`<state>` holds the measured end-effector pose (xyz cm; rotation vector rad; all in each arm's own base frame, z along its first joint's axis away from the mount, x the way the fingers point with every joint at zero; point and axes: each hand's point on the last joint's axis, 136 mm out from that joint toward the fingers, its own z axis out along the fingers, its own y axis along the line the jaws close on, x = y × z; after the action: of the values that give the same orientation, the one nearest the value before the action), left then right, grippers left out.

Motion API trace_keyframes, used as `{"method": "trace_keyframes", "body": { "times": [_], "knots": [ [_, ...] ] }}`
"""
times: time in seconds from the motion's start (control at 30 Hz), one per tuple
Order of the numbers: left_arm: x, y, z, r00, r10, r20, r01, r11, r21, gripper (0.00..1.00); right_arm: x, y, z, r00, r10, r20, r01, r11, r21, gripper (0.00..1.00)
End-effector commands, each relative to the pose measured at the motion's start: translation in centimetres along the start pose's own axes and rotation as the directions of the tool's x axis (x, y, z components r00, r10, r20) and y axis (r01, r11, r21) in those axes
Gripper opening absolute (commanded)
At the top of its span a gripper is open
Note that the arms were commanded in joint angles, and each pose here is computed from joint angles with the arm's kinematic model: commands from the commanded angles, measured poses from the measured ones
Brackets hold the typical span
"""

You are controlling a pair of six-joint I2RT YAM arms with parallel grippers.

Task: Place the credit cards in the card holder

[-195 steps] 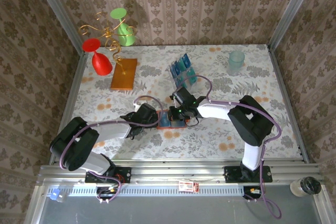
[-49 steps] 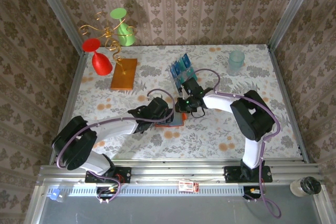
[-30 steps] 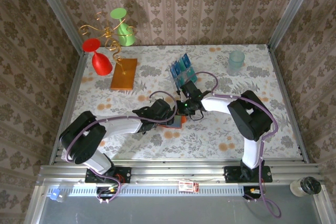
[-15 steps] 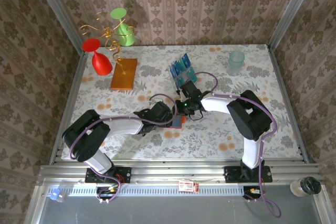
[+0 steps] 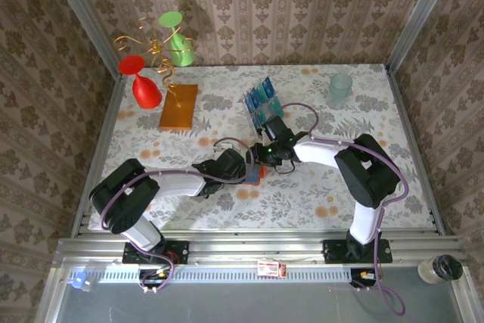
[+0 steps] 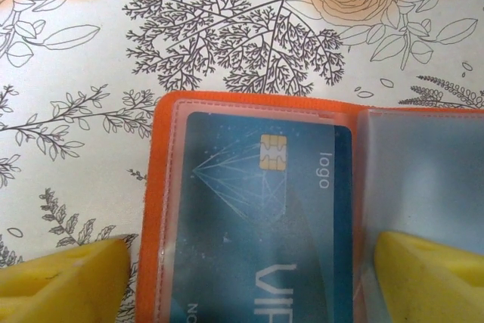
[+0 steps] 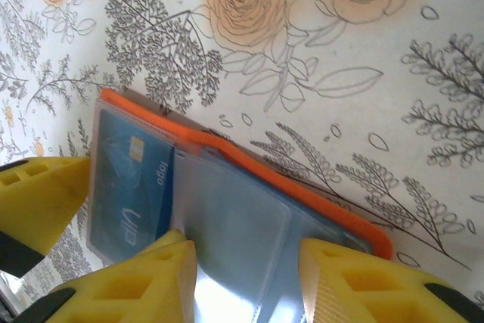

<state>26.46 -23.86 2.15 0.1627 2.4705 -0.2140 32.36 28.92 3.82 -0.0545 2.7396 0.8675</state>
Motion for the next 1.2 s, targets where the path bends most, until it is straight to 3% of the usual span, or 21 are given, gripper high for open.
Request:
{"method": "trace_keyframes", "body": {
  "times": [0.0, 0.8, 1.0, 1.17],
  "knots": [
    [2.7, 0.9, 0.7, 0.997, 0.007, -0.075, -0.008, 1.0, -0.016, 0.85, 0.2, -0.6, -0.3, 0.999, 0.036, 0.016, -0.037, 0.999, 0.011, 0.42],
    [2.0, 0.8, 0.2, 0.998, 0.0, -0.057, 0.0, 1.0, -0.001, 0.88, -0.3, 2.5, 1.0, 0.998, 0.024, -0.055, -0.03, 0.992, -0.125, 0.34],
    [-0.1, 0.7, -1.5, 1.0, -0.022, -0.001, 0.022, 0.999, 0.029, 0.99, -0.5, 4.0, -0.2, 0.999, 0.02, -0.042, -0.027, 0.987, -0.156, 0.46],
    [-2.3, 1.9, -3.7, 0.995, -0.073, 0.067, 0.07, 0.996, 0.047, 1.0, -0.4, 5.4, -1.0, 0.999, 0.011, -0.03, -0.016, 0.986, -0.167, 0.56]
  ]
}}
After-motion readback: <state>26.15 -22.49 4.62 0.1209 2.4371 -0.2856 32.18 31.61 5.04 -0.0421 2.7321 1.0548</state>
